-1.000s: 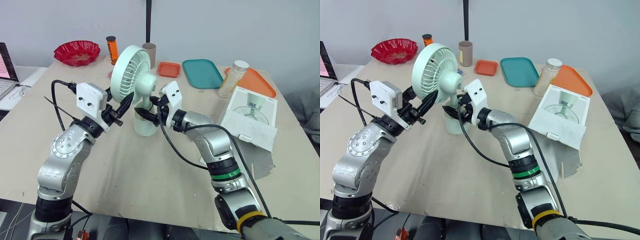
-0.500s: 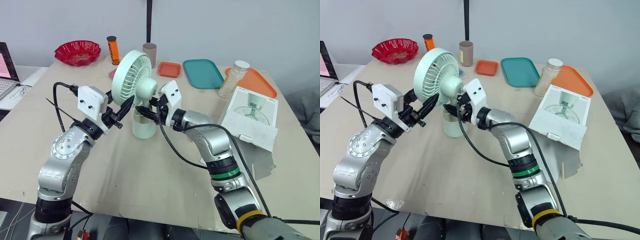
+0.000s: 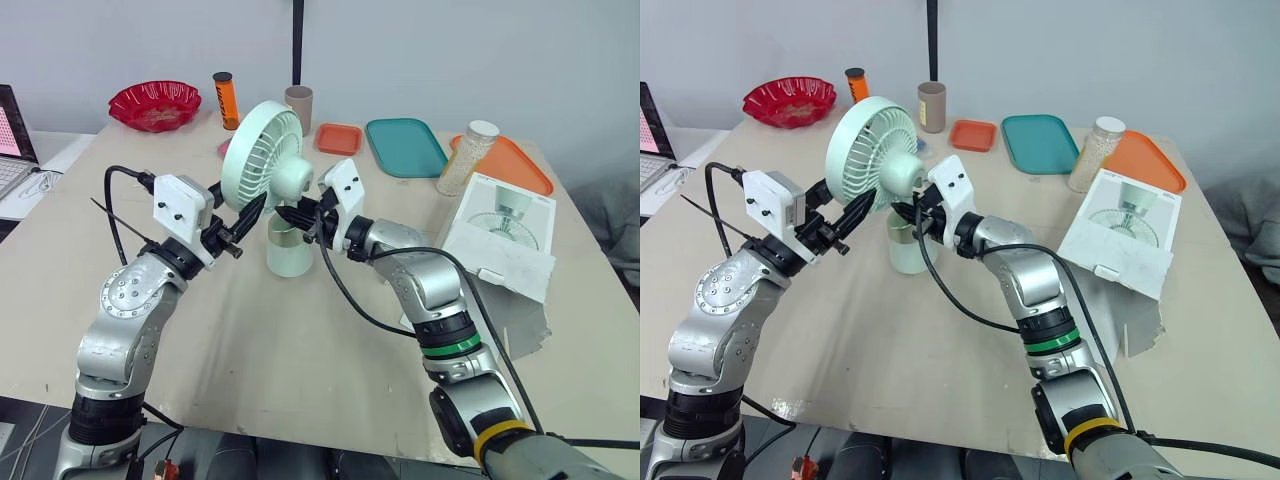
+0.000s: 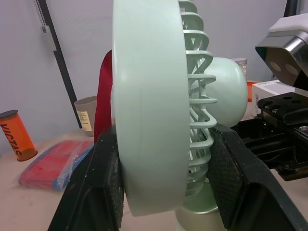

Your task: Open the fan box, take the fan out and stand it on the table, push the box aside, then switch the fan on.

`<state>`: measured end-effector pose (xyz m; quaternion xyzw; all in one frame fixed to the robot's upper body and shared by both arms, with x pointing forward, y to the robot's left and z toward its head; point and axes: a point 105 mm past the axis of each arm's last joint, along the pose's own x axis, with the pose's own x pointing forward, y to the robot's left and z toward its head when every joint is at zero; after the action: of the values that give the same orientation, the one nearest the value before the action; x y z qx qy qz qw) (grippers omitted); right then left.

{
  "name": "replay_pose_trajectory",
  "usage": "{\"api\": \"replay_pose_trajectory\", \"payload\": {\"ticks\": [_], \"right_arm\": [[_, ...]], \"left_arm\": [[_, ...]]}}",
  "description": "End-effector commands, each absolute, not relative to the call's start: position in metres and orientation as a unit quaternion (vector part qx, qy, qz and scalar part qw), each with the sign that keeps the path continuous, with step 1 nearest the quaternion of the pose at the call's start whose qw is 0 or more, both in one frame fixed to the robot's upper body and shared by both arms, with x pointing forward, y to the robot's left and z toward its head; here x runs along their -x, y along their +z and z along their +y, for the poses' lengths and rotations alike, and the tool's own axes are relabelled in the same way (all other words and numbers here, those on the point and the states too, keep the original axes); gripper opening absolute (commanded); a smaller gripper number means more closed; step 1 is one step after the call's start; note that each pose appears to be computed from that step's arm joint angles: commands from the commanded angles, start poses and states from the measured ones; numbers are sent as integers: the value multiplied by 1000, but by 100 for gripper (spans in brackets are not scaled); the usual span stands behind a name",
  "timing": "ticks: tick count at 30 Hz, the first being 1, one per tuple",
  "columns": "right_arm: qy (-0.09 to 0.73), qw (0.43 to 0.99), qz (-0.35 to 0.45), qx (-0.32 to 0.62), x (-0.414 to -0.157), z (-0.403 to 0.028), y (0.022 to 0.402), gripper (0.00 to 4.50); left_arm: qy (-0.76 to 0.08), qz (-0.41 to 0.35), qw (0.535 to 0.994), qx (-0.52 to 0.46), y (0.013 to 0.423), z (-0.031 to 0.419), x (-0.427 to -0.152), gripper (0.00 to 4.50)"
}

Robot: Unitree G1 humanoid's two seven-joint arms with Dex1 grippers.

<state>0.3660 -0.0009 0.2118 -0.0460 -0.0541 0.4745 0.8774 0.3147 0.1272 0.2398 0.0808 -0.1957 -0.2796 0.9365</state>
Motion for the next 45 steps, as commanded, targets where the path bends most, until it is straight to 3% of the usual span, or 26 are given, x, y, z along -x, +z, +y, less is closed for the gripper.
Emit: {"api": "replay_pose_trajectory", "payload": {"ticks": [1,6,7,23,42,45], "right_arm": [[490,866,-92,49,-359,8,231,45],[484,869,-93,41,-360,7,233,44],[481,871,-93,40,-360,6,233,44],[431,897,-88,45,-377,-25,237,44],[410,906,-89,60,-376,-48,237,44],[432,895,-95,57,-368,-49,237,44]], "left_arm": [[-286,-233,925,-94,258,129,-307,236],[-314,-207,922,-88,251,127,-306,427],[-316,-206,922,-91,250,128,-305,440],[-367,-162,913,-76,254,178,-277,440],[-369,-145,914,-84,259,195,-279,440],[-375,-112,917,-76,246,201,-275,440]]}}
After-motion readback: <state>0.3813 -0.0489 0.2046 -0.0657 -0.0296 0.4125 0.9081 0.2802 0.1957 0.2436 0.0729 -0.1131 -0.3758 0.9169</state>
